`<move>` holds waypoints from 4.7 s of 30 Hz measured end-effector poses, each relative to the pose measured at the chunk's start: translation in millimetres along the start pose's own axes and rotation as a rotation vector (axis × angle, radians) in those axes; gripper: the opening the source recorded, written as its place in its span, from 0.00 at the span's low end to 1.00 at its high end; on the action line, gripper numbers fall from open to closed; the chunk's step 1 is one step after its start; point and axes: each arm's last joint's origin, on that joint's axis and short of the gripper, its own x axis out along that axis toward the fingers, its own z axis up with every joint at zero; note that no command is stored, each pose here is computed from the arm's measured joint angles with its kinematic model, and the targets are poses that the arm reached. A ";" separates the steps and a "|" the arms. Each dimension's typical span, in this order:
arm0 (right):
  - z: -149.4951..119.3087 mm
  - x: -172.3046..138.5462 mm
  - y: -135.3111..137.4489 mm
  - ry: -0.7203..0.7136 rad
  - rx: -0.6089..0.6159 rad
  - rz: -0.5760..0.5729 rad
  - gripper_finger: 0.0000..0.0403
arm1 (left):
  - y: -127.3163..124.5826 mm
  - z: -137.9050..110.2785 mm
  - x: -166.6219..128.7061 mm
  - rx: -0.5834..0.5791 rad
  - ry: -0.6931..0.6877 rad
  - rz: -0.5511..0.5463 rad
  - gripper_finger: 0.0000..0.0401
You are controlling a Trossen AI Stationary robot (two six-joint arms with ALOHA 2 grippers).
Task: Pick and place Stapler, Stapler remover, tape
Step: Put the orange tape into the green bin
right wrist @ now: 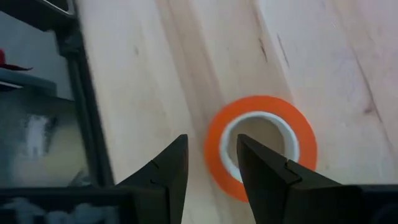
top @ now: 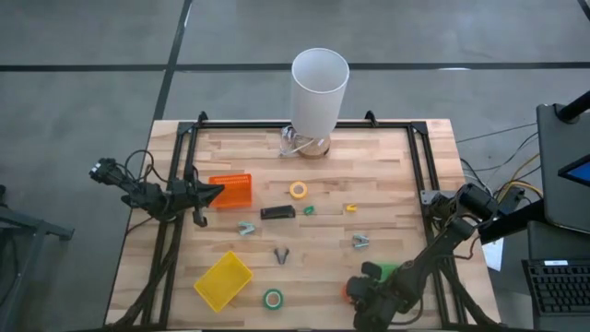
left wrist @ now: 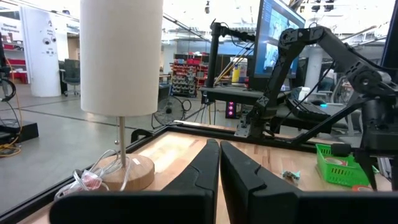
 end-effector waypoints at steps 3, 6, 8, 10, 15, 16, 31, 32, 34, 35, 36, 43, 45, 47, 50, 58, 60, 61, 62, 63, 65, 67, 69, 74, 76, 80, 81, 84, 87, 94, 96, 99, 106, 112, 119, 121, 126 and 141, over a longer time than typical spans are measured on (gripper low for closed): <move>-2.7 3.5 -3.4 -0.001 0.003 0.001 0.33 | 0.0 0.1 0.0 0.000 0.000 0.000 0.05; -3.8 6.7 -4.4 -0.012 0.004 0.025 0.32 | 0.0 0.0 0.0 0.000 0.000 0.000 0.05; -3.5 8.4 -3.4 -0.025 0.012 0.055 0.32 | 0.0 0.0 0.0 0.000 0.000 0.000 0.05; -3.5 9.6 -4.1 -0.030 0.013 0.063 0.33 | 0.0 0.0 0.0 0.000 0.000 0.000 0.05; -7.9 14.8 -12.3 -0.022 0.010 0.037 0.32 | 0.0 0.0 0.0 0.000 0.000 0.000 0.05; -8.0 15.4 -13.2 -0.022 0.010 0.036 0.32 | 0.0 0.1 0.0 0.000 0.000 0.000 0.05; 8.9 18.0 -16.8 -0.039 -0.001 0.027 0.12 | 0.0 0.1 0.0 0.000 0.000 0.000 0.05; 9.7 17.2 -15.5 -0.040 -0.008 0.032 0.10 | 0.1 0.1 0.0 0.000 0.000 0.000 0.05; 11.8 15.5 -12.6 -0.046 -0.017 0.042 0.08 | 0.1 0.1 0.0 0.000 0.000 0.000 0.05; 13.4 14.5 -10.9 -0.050 -0.021 0.047 0.07 | 0.0 0.0 0.0 0.000 0.000 0.000 0.05; 14.7 13.4 -9.4 -0.054 -0.026 0.052 0.07 | 0.0 0.0 0.0 0.000 0.000 0.001 0.05; 24.8 -1.4 -0.3 -0.059 -0.059 0.000 0.08 | 0.0 0.1 0.0 0.000 0.000 0.000 0.05; 28.0 -8.3 1.6 -0.041 -0.064 -0.037 0.09 | 0.0 0.1 0.0 0.000 0.000 0.000 0.05; 31.7 -16.9 4.0 -0.023 -0.060 -0.072 0.09 | 0.0 0.1 0.0 0.000 0.000 0.000 0.05; 37.6 -29.4 9.0 -0.008 -0.041 -0.102 0.09 | 0.0 0.0 0.0 0.000 0.000 0.001 0.05; 36.3 -54.2 23.1 -0.013 0.012 -0.124 0.09 | 0.0 0.1 0.0 0.000 0.000 0.000 0.05; 35.1 -60.9 26.2 -0.015 0.027 -0.123 0.09 | 0.0 0.1 0.0 0.000 0.000 0.000 0.05; 33.7 -64.5 27.0 -0.023 0.031 -0.131 0.09 | 0.0 0.0 0.0 0.000 0.000 0.000 0.05; 31.7 -67.9 27.2 -0.031 0.035 -0.144 0.09 | 0.1 0.1 0.0 0.000 0.000 0.001 0.05; 28.9 -71.2 27.2 -0.038 0.039 -0.157 0.09 | 0.0 0.0 0.0 0.000 0.000 0.000 0.05; 22.3 -76.9 25.8 -0.040 0.059 -0.185 0.09 | 0.0 0.0 0.0 0.000 0.000 0.001 0.05; 14.0 -83.2 23.6 -0.036 0.086 -0.208 0.09 | 0.0 0.1 0.0 0.000 0.000 0.000 0.05; 5.2 -86.9 20.0 -0.049 0.108 -0.243 0.09 | 0.0 0.0 0.0 0.000 0.000 0.000 0.05; -15.0 -89.3 14.5 -0.055 0.154 -0.307 0.09 | 0.1 0.0 0.0 0.000 0.000 0.001 0.05; -22.2 -89.8 13.6 -0.057 0.173 -0.316 0.09 | 0.0 0.1 0.0 0.000 0.000 0.000 0.05; -34.4 -92.3 11.7 -0.058 0.201 -0.333 0.09 | 0.0 0.0 0.0 0.000 0.000 0.000 0.05; -37.4 -91.9 10.5 -0.054 0.212 -0.340 0.09 | 0.0 0.0 0.0 0.000 0.000 0.000 0.05; -48.7 -91.1 6.0 -0.050 0.247 -0.355 0.09 | 0.0 0.0 0.0 0.000 0.000 0.000 0.05; -57.7 -90.9 -0.6 -0.059 0.267 -0.368 0.09 | 0.0 0.0 0.0 0.000 0.000 0.000 0.05; -69.5 -87.6 -25.5 -0.070 0.341 -0.359 0.09 | 0.0 0.1 0.0 0.000 0.000 0.000 0.05; -71.4 -85.1 -32.9 -0.071 0.358 -0.329 0.09 | 0.0 0.0 0.0 0.000 0.000 0.000 0.05; -74.6 -78.9 -41.7 -0.062 0.400 -0.251 0.09 | 0.0 0.0 0.0 0.000 0.000 0.000 0.05; -82.3 -66.5 -60.3 -0.056 0.424 -0.204 0.09 | 0.0 0.1 0.0 0.000 0.000 0.000 0.05; -81.3 -69.7 -61.3 -0.051 0.425 -0.199 0.12 | 0.0 -0.1 0.0 0.001 0.000 0.000 0.05; -81.1 -70.4 -61.4 -0.040 0.427 -0.209 0.21 | 0.0 0.0 0.0 0.001 0.000 0.000 0.05; -81.7 -70.5 -61.4 -0.020 0.427 -0.213 0.23 | 0.0 0.1 0.0 0.000 0.000 0.000 0.05; -83.9 -70.9 -62.9 0.048 0.451 -0.242 0.19 | 0.0 0.0 0.0 0.001 0.000 0.000 0.05; -77.7 -85.7 -56.9 0.053 0.434 -0.299 0.12 | 0.0 0.0 0.0 0.000 0.000 0.000 0.05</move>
